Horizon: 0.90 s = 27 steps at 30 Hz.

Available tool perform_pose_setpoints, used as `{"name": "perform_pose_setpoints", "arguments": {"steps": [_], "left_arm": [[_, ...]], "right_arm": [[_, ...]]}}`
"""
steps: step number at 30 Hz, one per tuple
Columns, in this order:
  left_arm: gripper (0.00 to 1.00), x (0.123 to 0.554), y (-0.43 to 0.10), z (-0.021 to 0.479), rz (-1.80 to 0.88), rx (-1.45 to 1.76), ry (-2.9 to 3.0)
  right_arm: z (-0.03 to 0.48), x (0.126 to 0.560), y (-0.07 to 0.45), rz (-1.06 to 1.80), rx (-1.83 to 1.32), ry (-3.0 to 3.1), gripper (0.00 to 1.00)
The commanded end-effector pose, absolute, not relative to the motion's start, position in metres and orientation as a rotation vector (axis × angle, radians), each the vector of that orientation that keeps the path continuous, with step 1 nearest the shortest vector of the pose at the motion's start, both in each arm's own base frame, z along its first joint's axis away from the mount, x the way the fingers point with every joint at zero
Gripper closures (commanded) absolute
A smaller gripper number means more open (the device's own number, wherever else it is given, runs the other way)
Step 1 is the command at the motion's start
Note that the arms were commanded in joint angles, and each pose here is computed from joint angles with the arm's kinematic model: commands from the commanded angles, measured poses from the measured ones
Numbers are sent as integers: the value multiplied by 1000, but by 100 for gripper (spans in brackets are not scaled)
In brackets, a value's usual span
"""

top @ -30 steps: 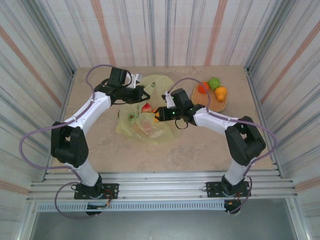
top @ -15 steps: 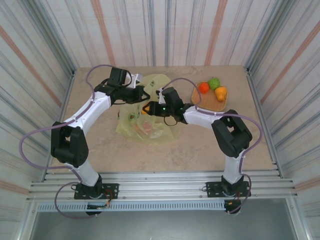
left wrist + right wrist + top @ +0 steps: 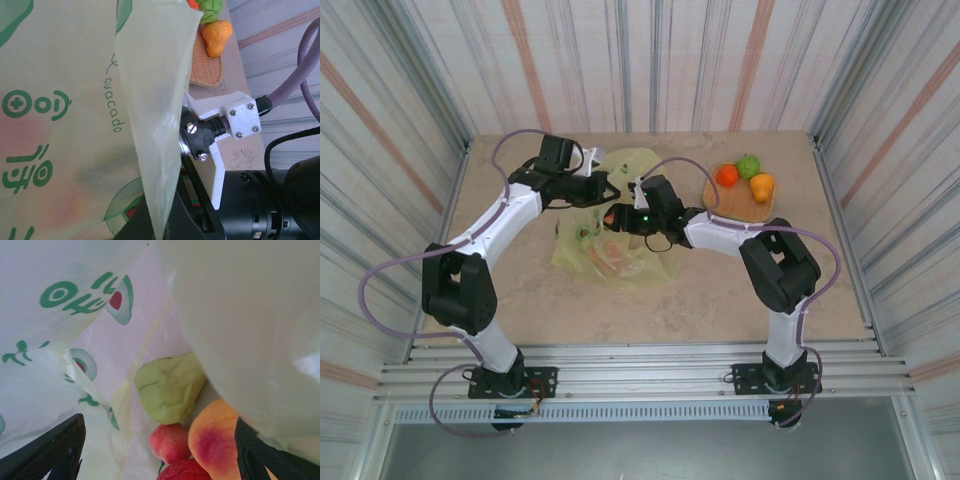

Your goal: Place the fruits into the plastic bag

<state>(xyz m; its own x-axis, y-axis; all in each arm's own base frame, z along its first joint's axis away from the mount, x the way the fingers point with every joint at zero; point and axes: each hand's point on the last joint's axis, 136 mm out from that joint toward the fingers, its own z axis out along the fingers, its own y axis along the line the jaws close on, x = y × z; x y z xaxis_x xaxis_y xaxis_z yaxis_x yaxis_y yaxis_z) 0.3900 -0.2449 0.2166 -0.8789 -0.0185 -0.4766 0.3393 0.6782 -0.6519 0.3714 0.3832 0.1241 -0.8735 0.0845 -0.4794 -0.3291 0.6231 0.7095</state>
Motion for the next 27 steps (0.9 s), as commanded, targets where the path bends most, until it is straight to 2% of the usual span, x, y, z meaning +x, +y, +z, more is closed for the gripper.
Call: {"name": "perform_pose_setpoints", "arguments": {"steps": [1,12,23,27], "left_arm": [[100,384,-246,228,-1090,268,2417],[100,387,-241,228,-1078,255,2414],[100,388,-239,227,-1062,264,2416],[100,389,-234,232,-1051,259,2405]], "right_arm": [[138,369,370,1164,-194,2354,22],[158,358,323,950,-245,2342,22],[213,348,246,630,-257,2202,18],[230,358,202,465,-203,2153,14]]}}
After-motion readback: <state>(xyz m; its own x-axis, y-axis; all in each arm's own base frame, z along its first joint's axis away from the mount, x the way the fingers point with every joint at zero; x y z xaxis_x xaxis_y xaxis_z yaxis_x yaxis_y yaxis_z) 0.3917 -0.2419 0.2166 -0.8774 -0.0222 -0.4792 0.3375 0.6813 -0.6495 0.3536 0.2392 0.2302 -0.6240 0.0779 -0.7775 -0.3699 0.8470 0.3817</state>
